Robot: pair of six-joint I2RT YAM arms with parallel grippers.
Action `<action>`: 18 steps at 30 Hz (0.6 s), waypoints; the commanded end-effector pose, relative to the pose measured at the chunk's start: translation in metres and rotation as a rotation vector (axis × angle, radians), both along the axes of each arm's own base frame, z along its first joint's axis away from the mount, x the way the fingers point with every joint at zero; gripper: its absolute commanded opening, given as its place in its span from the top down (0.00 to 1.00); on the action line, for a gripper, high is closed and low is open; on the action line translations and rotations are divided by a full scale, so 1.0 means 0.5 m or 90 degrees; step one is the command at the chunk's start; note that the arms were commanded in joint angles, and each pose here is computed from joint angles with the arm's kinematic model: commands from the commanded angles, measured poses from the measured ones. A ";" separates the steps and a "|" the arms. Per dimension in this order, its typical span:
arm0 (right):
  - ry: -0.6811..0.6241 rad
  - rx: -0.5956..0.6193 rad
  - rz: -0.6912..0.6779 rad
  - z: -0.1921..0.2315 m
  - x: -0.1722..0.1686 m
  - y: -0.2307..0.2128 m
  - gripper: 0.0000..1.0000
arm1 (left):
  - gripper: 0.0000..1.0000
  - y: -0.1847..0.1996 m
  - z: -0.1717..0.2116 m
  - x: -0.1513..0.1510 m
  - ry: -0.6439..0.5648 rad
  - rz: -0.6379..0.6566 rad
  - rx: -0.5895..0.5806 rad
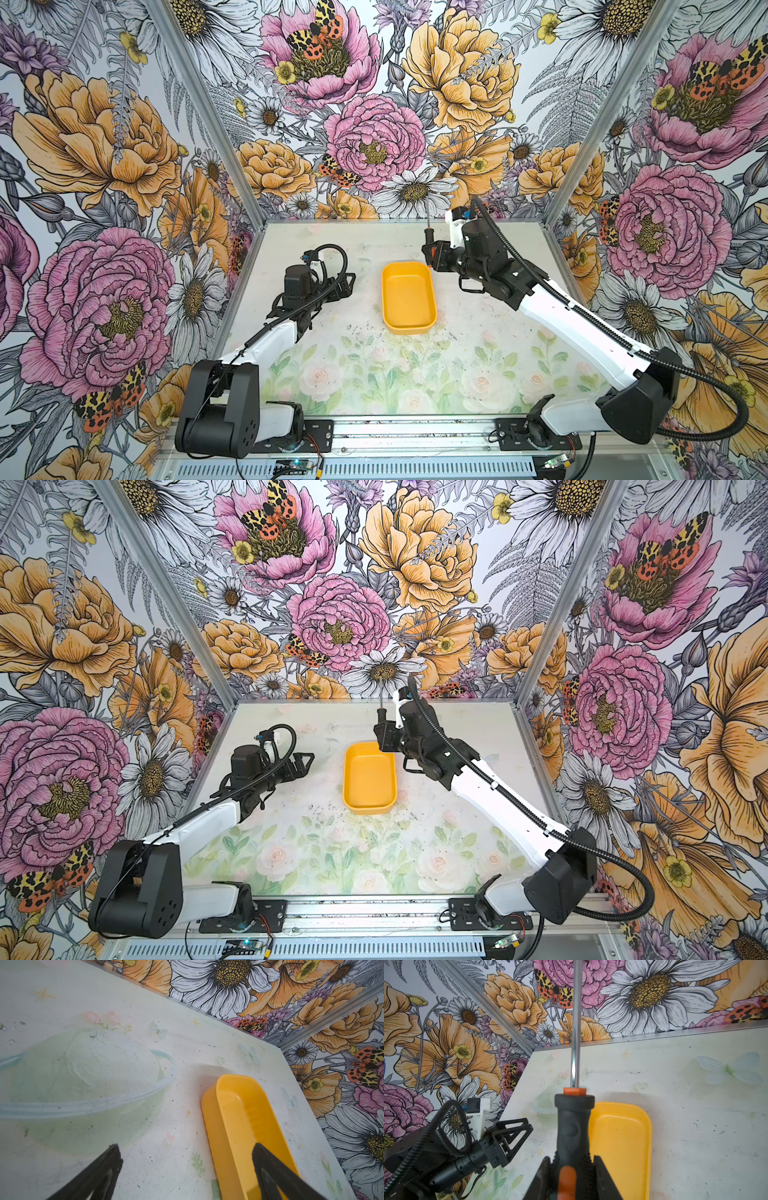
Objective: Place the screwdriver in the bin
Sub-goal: 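Lift the screwdriver with the right gripper and carry it over the yellow bin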
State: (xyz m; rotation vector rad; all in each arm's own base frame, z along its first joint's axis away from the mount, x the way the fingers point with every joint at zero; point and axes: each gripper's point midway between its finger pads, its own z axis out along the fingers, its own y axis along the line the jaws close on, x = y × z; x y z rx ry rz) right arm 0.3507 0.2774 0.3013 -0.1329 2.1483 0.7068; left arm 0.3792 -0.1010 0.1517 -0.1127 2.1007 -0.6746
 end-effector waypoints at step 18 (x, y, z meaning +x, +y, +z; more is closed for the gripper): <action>0.190 -0.127 -0.091 -0.300 -0.010 0.078 1.00 | 0.01 -0.011 0.014 0.006 -0.007 -0.015 0.014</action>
